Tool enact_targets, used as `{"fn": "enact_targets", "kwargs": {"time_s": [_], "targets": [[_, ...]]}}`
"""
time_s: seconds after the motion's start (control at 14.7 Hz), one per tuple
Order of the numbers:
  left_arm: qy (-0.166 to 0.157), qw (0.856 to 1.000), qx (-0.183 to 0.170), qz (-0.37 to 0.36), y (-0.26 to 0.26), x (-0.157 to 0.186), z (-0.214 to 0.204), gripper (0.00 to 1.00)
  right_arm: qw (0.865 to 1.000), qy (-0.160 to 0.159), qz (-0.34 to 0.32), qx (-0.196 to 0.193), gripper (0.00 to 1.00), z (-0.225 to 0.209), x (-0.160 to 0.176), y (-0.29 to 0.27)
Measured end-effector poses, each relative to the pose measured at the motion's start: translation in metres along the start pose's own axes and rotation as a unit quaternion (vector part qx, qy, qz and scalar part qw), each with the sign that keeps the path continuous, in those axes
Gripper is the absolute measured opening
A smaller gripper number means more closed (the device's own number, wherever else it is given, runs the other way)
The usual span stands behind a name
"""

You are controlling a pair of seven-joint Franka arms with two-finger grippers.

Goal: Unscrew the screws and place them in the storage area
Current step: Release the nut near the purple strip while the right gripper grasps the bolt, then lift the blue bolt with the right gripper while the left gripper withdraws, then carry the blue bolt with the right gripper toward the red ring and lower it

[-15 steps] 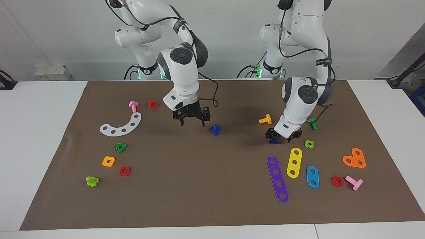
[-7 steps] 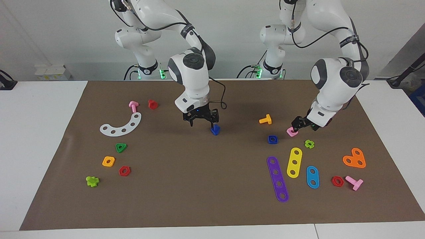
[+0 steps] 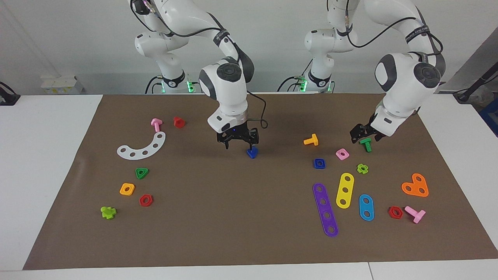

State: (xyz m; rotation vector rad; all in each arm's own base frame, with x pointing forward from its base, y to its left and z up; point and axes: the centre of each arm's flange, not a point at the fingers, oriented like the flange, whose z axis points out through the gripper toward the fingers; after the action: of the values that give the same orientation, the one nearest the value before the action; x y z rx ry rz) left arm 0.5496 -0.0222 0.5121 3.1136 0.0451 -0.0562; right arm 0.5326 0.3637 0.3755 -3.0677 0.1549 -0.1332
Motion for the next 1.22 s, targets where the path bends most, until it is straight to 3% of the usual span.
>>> {"fn": "enact_targets", "kwargs": {"time_s": [0.41,0.82,0.95,1.22], "targets": [[0.007,1.000,0.024,0.013,0.005,-0.045,-0.073,1.00,0.998,0.003,-0.054,-0.018,0.88,0.042,-0.029,-0.033],[-0.007,0.999,0.026,-0.019,-0.017,-0.053,-0.066,1.00,0.997,0.004,-0.068,-0.030,0.75,0.051,-0.034,-0.035],[-0.012,0.999,0.026,-0.035,-0.034,-0.054,-0.062,1.00,0.997,0.002,-0.068,-0.032,0.59,0.053,-0.035,-0.034],[-0.018,0.998,0.025,-0.051,-0.051,-0.064,-0.056,1.00,0.997,-0.001,-0.068,-0.035,0.48,0.057,-0.037,-0.032]]}}
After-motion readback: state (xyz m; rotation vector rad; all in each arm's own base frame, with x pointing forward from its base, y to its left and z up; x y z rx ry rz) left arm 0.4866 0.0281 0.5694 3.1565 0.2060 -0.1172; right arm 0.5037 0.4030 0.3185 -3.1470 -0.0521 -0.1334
